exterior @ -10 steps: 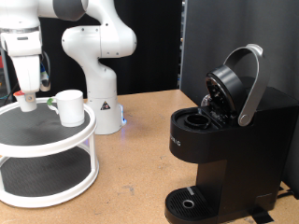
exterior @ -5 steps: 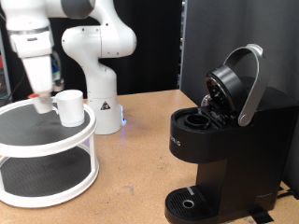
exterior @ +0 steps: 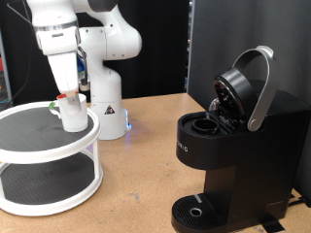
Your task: Make a cup of coffee with the keurig machine
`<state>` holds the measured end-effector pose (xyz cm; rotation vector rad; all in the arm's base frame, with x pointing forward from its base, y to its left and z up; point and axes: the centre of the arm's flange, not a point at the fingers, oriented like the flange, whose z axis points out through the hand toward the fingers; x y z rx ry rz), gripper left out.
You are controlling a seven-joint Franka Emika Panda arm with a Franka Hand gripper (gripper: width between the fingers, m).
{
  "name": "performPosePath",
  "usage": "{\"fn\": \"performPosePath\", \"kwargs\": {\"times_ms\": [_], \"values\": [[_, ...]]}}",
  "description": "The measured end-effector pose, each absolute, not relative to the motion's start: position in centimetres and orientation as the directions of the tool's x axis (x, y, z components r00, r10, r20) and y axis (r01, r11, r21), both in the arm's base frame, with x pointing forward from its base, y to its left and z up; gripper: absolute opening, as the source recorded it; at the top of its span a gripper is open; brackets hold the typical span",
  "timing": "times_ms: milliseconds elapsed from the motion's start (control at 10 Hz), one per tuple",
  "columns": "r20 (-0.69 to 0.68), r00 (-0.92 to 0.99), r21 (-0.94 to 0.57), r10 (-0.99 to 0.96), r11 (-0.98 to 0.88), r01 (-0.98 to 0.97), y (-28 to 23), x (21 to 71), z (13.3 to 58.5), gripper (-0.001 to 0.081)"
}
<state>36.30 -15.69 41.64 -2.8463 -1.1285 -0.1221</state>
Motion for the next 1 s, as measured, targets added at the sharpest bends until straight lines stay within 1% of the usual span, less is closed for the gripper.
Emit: {"fn": "performPosePath", "kwargs": {"times_ms": [200, 500, 700, 1000], "values": [[0.143, 0.736, -0.070, 0.662, -0.734, 0.675, -15.0, 36.6, 41.6, 0.0431], [0.219, 0.733, -0.096, 0.644, -0.733, 0.673, -11.2, 38.5, 42.7, 0.0431], [0.228, 0.760, -0.095, 0.609, -0.762, 0.640, -8.2, 39.6, 43.5, 0.0431], [0.222, 0.766, -0.099, 0.603, -0.768, 0.633, -7.6, 39.7, 43.3, 0.0431]]}}
